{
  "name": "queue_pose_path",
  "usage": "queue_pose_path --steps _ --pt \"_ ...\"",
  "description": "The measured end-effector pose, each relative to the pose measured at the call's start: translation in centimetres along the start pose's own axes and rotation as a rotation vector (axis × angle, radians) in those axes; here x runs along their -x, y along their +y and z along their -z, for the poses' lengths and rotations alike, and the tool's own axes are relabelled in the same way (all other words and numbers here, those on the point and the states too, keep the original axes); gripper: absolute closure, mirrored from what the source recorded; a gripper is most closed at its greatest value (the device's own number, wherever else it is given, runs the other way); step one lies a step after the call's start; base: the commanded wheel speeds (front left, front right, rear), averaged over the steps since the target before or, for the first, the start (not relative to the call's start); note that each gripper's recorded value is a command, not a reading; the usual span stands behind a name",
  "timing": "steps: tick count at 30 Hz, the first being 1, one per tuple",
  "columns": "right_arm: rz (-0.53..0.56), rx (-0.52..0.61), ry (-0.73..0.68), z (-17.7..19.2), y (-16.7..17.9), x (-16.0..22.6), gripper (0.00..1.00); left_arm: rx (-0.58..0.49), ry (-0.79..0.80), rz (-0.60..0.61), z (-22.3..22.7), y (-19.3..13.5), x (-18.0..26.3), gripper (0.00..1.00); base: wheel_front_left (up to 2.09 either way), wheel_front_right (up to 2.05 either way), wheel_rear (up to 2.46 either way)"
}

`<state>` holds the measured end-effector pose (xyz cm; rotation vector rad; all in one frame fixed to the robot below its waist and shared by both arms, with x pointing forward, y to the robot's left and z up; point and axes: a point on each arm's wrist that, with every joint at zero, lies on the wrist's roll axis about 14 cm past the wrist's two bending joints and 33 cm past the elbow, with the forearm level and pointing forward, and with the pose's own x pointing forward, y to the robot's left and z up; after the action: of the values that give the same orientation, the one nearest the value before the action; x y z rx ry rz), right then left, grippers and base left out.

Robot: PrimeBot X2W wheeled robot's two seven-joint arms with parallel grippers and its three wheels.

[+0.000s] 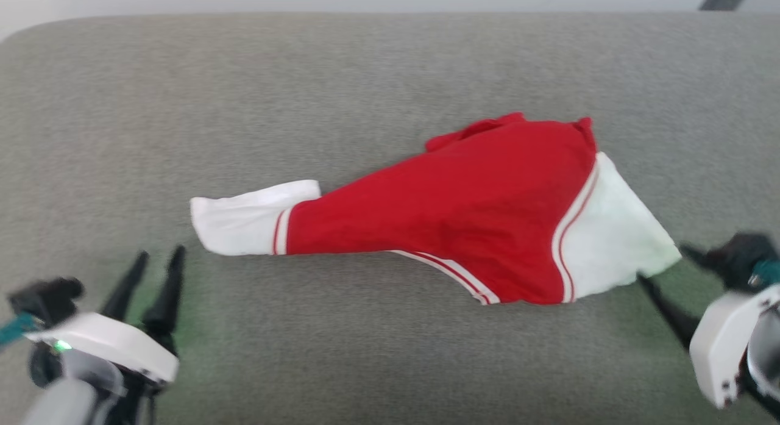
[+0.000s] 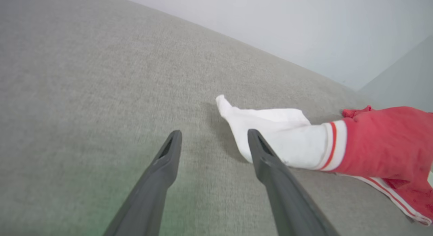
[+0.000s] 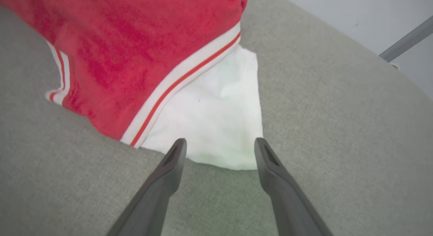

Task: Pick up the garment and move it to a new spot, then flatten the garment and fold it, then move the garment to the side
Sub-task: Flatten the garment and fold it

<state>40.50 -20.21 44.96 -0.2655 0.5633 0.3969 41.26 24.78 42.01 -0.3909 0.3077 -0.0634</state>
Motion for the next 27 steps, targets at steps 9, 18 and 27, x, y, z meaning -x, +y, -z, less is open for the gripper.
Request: queue_pose_path --steps 9,18,27 --pt "-0.185 0.121 0.204 3.5 4.0 -0.9 0.00 -0.089 -0.077 -0.070 0.7 -0.2 2.6 0.00 0.00 0.00 0.00" --pt "-0.238 0.326 0.368 4.2 2.7 -2.8 0.00 -0.177 -0.157 -0.115 -0.4 -0.3 4.0 0.00 0.00 0.00 0.00" --pt "-0.276 0.367 0.419 5.1 2.7 -5.3 0.47 -0.200 -0.164 -0.143 -0.4 0.4 4.1 0.00 0.00 0.00 0.00"
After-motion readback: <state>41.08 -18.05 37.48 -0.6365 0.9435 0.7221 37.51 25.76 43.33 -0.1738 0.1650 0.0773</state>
